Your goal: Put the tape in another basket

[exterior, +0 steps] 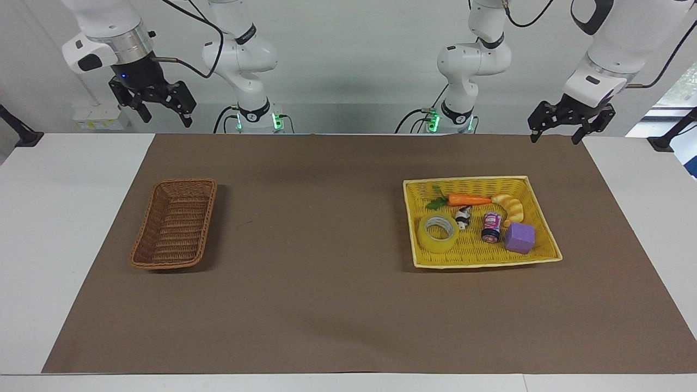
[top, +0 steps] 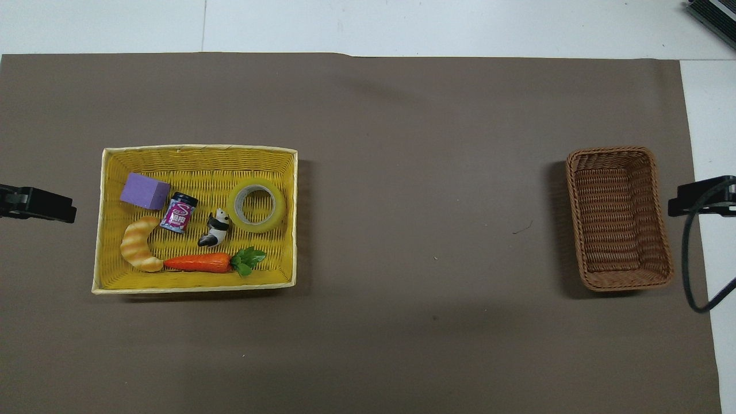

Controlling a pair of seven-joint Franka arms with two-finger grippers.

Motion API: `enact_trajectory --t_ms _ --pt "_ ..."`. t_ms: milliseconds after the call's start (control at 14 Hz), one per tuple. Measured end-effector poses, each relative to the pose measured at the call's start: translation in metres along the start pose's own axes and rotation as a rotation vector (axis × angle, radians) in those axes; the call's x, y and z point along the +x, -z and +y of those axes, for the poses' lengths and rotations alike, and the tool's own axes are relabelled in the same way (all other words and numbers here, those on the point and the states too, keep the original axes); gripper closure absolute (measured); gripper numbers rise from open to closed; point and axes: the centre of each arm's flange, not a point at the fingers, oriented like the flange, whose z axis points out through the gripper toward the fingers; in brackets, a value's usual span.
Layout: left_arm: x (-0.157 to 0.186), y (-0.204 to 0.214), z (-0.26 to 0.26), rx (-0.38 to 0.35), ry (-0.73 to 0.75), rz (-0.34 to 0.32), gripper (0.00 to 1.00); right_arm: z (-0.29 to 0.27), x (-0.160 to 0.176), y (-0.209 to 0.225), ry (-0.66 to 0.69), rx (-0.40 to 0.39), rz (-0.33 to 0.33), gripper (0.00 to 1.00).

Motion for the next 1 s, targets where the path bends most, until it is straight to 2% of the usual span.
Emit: enact_trajectory --t_ms 500,857,1000 --pt "0.013 -0.025 0.042 0.002 0.119 0.007 0.00 0.000 0.000 0.000 0.000 0.000 0.000 0.00" --pt "0.026 -0.063 0.111 -0.010 0.260 0.065 0.00 0.000 0.000 0.000 0.000 0.000 0.000 0.00" --pt "0.027 -0.078 0.123 -0.015 0.286 0.076 0.00 0.000 0.000 0.000 0.000 0.000 0.000 0.00"
